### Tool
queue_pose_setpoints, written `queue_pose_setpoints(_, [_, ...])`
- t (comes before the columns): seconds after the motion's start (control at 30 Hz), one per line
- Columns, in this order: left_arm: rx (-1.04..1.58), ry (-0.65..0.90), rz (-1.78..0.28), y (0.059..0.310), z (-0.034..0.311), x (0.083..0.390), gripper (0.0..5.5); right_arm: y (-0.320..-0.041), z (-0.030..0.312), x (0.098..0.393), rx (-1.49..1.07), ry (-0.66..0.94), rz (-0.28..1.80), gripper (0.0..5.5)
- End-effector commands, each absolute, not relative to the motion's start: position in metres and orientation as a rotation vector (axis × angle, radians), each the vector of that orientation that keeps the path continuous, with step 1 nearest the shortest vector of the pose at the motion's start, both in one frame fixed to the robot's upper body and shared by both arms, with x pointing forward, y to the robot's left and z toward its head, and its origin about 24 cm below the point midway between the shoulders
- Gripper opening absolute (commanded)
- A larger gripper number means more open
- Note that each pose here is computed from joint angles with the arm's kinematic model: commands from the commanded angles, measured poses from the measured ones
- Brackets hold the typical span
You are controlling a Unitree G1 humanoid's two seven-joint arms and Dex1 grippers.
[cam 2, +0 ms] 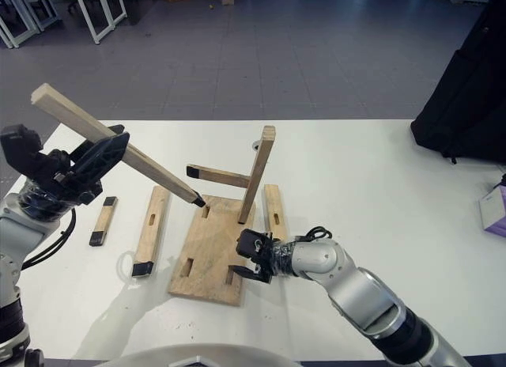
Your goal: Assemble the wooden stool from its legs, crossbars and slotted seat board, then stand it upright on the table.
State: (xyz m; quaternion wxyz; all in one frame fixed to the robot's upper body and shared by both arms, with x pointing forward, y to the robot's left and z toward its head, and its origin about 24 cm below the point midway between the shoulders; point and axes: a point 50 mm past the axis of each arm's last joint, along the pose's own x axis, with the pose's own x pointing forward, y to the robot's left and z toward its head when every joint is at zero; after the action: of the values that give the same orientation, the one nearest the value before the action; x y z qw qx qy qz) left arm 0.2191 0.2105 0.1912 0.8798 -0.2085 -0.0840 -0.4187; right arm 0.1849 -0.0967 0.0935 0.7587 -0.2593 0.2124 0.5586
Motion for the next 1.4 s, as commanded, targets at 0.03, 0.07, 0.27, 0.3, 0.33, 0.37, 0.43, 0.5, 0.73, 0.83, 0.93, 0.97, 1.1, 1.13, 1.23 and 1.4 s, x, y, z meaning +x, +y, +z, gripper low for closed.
queue_pose_setpoints(0.03, [-0.429, -0.155, -0.843, 0.207, 0.188, 0.216, 2.07, -0.096, 0.086, 0.181, -0.704, 0.480, 1.279, 3.06])
queue_pose_setpoints(0.07, [-0.430, -0.154, -0.839, 0.207, 0.187, 0.215, 2.07, -0.097, 0.082, 0.180, -0.743, 0.488, 1.290, 3.06])
queue_pose_setpoints(0.27, [-0.456, -0.124, -0.829, 0.205, 0.182, 0.210, 2.07, -0.108, 0.069, 0.184, -0.921, 0.501, 1.312, 3.06])
queue_pose_setpoints(0.3, [-0.458, -0.121, -0.828, 0.204, 0.181, 0.209, 2.07, -0.111, 0.069, 0.184, -0.938, 0.506, 1.324, 3.06])
queue_pose_setpoints(0.33, [-0.462, -0.120, -0.832, 0.204, 0.179, 0.207, 2.07, -0.114, 0.070, 0.184, -0.947, 0.517, 1.340, 3.06])
queue_pose_setpoints(0.37, [-0.461, -0.117, -0.826, 0.204, 0.177, 0.206, 2.07, -0.118, 0.071, 0.183, -0.954, 0.527, 1.358, 3.06])
queue_pose_setpoints(0.43, [-0.457, -0.098, -0.777, 0.207, 0.172, 0.207, 2.07, -0.126, 0.075, 0.183, -0.969, 0.547, 1.389, 3.06])
queue_pose_setpoints(0.5, [-0.460, -0.068, -0.728, 0.211, 0.164, 0.208, 2.07, -0.137, 0.078, 0.185, -1.000, 0.563, 1.401, 3.06])
queue_pose_setpoints(0.73, [-0.380, -0.046, -0.822, 0.218, 0.157, 0.186, 2.07, -0.142, 0.087, 0.203, -0.970, 0.513, 1.331, 3.06])
queue_pose_setpoints(0.83, [-0.372, -0.030, -0.867, 0.222, 0.152, 0.185, 2.07, -0.142, 0.084, 0.204, -0.936, 0.519, 1.313, 3.06])
queue_pose_setpoints(0.93, [-0.358, -0.061, -0.840, 0.226, 0.146, 0.197, 2.07, -0.142, 0.080, 0.207, -0.923, 0.524, 1.300, 3.06])
queue_pose_setpoints(0.97, [-0.361, -0.068, -0.830, 0.226, 0.143, 0.200, 2.07, -0.142, 0.079, 0.208, -0.920, 0.524, 1.300, 3.06])
queue_pose_setpoints(1.1, [-0.327, -0.079, -0.807, 0.228, 0.128, 0.212, 2.07, -0.145, 0.073, 0.209, -0.921, 0.537, 1.300, 3.06])
queue_pose_setpoints(1.13, [-0.331, -0.078, -0.820, 0.227, 0.125, 0.212, 2.07, -0.146, 0.073, 0.209, -0.922, 0.539, 1.300, 3.06])
queue_pose_setpoints(1.23, [-0.323, -0.040, -0.877, 0.224, 0.114, 0.212, 2.07, -0.147, 0.072, 0.211, -0.921, 0.537, 1.305, 3.06])
queue_pose_setpoints(1.4, [-0.350, 0.036, -0.841, 0.230, 0.102, 0.225, 2.07, -0.149, 0.073, 0.214, -0.926, 0.539, 1.308, 3.06])
